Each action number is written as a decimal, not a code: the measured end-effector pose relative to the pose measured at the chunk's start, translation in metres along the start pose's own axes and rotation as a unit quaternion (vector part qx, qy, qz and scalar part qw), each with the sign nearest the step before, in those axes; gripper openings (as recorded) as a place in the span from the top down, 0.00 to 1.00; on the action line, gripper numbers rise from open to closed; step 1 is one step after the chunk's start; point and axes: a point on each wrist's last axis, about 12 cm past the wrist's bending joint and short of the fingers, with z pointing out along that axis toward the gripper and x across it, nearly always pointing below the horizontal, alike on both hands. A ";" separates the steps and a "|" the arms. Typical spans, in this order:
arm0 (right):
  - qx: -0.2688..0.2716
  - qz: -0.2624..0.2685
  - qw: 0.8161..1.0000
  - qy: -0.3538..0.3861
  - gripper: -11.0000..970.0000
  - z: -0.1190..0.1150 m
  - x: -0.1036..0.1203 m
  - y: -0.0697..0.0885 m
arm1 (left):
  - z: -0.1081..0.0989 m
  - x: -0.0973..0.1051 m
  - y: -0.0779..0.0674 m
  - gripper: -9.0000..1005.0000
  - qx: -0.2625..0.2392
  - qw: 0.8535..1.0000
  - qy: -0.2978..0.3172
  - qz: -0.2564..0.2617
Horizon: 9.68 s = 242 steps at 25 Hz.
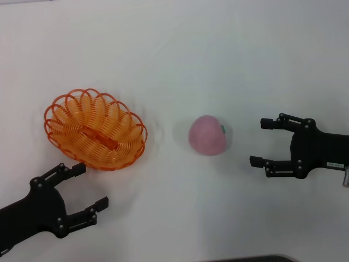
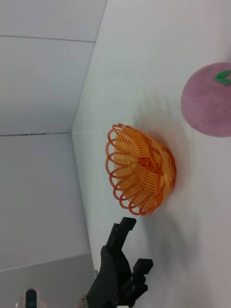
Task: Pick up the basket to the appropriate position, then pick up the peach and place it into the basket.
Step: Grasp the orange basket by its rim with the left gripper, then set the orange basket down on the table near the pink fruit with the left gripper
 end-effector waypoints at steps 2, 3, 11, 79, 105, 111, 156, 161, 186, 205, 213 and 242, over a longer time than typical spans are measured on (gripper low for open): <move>0.000 0.000 1.000 0.000 0.04 0.000 0.000 0.000 | 0.000 0.000 0.000 0.13 0.000 1.000 0.000 0.000; 0.000 0.000 1.000 -0.001 0.04 0.000 0.000 0.000 | 0.000 0.000 0.000 0.13 0.001 1.000 0.000 0.000; 0.001 0.000 1.000 -0.001 0.04 0.000 0.000 0.000 | -0.001 -0.002 0.000 0.13 0.001 1.000 -0.007 -0.002; -0.006 -0.004 1.000 0.002 0.05 0.004 -0.008 -0.009 | 0.055 -0.151 0.140 0.19 -0.130 0.933 0.298 -0.153; -0.005 -0.004 1.000 0.002 0.05 0.005 -0.009 -0.010 | 0.095 -0.154 0.134 0.22 -0.115 0.910 0.386 -0.102; -0.005 -0.004 1.000 0.002 0.05 0.005 -0.009 -0.010 | 0.096 -0.155 0.134 0.23 -0.115 0.909 0.387 -0.100; -0.002 -0.012 1.000 -0.002 0.04 0.004 -0.013 -0.014 | 0.089 -0.169 0.125 0.92 -0.100 0.875 0.387 -0.273; -0.002 -0.012 1.000 -0.004 0.04 0.004 -0.014 -0.015 | 0.084 -0.162 0.122 0.93 -0.101 0.870 0.362 -0.320; 0.017 -0.003 1.000 -0.013 0.04 0.000 -0.013 -0.015 | 0.070 -0.125 0.094 0.94 -0.119 0.852 0.259 -0.440; 0.021 -0.005 1.000 -0.016 0.04 0.003 -0.015 -0.017 | 0.073 -0.109 0.087 0.94 -0.140 0.848 0.226 -0.459; 0.021 -0.005 1.000 -0.016 0.04 0.003 -0.015 -0.018 | 0.074 -0.108 0.086 0.94 -0.144 0.849 0.211 -0.462; 0.034 -0.004 0.999 -0.023 0.04 0.002 -0.016 -0.021 | 0.072 -0.101 0.086 0.88 -0.145 0.843 0.190 -0.481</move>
